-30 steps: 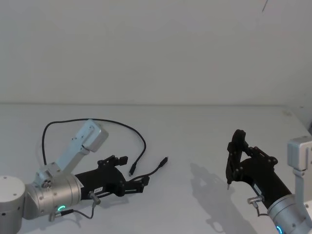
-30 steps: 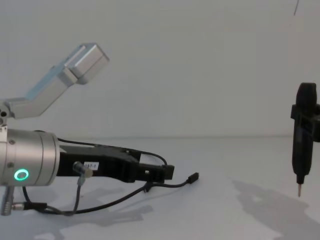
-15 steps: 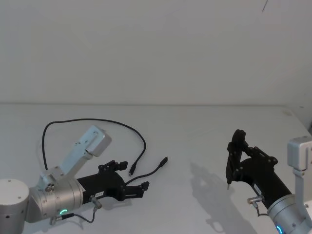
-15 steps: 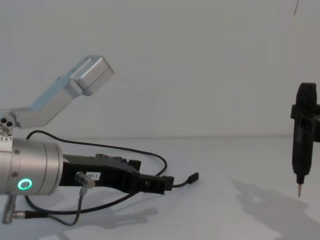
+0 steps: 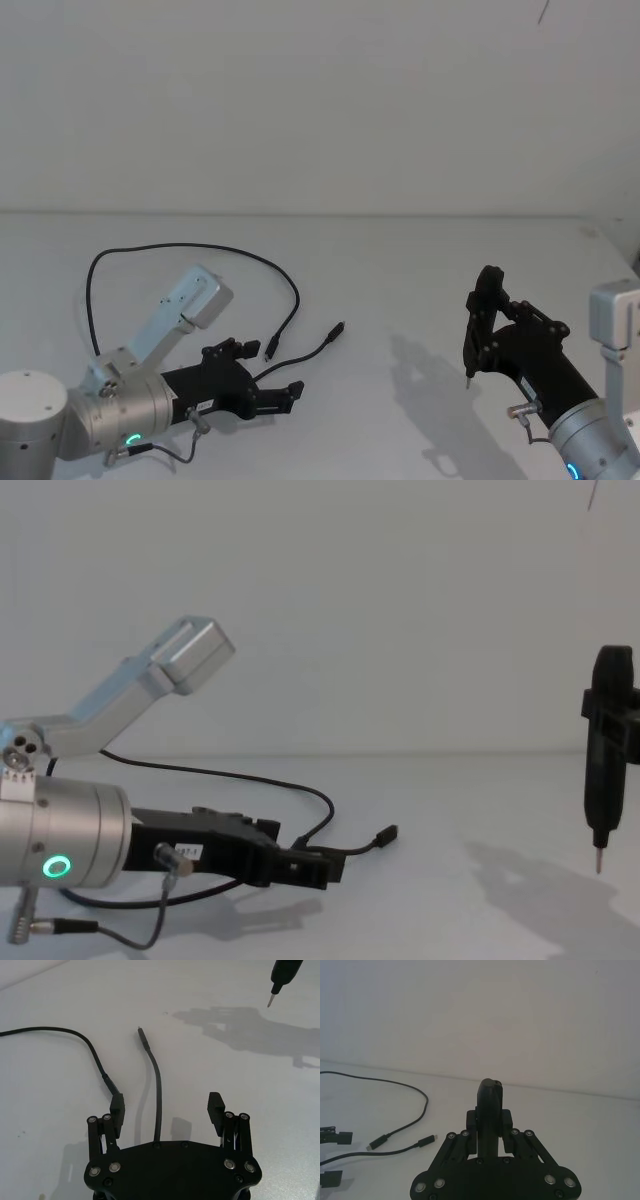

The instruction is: Pick up the data cable with the one hand.

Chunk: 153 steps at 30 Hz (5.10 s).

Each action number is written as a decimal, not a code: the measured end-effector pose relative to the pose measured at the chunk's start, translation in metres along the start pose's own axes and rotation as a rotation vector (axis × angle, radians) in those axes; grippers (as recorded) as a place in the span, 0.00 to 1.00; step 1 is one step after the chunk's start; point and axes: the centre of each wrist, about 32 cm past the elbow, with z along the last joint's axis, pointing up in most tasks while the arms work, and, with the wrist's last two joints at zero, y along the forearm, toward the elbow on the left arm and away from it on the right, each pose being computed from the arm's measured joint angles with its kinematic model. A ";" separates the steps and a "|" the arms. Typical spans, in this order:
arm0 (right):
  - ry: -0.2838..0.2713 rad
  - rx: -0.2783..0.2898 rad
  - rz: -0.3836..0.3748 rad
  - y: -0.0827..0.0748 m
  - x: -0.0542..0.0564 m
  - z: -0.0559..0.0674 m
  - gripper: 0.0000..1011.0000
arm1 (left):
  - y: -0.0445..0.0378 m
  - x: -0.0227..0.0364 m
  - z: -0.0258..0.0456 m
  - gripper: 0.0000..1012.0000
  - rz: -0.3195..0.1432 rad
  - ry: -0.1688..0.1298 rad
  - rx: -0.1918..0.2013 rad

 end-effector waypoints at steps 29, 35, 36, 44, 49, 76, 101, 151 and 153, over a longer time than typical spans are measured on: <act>0.000 0.000 0.000 0.000 0.000 0.000 0.28 | -0.0169 0.0011 -0.0059 0.25 -0.010 0.023 0.004; 0.000 0.000 0.000 0.000 0.000 0.000 0.28 | -0.0177 0.0008 -0.0065 0.09 -0.012 0.025 0.006; 0.000 0.000 0.000 0.000 0.000 0.000 0.28 | -0.0178 0.0007 -0.0064 0.05 -0.011 0.024 0.006; 0.000 0.000 0.000 0.000 0.000 0.000 0.28 | -0.0164 0.0002 -0.0041 0.04 0.011 0.015 -0.007; 0.000 0.000 0.000 0.000 0.000 0.000 0.28 | -0.0129 -0.0001 0.0003 0.04 0.020 0.002 -0.025; 0.004 0.000 0.000 0.001 -0.001 0.001 0.28 | 0.0172 -0.0106 0.0133 0.04 -0.098 -0.013 -0.087; 0.116 0.041 -0.044 0.049 -0.027 0.016 0.28 | 0.0238 -0.0128 0.0161 0.04 -0.131 -0.017 -0.097; 0.291 -0.016 0.035 0.068 -0.028 0.050 0.28 | 0.0246 -0.0132 0.0165 0.04 -0.135 -0.017 -0.098; 0.293 -0.015 0.039 0.068 -0.029 0.050 0.28 | 0.0245 -0.0132 0.0164 0.04 -0.135 -0.017 -0.098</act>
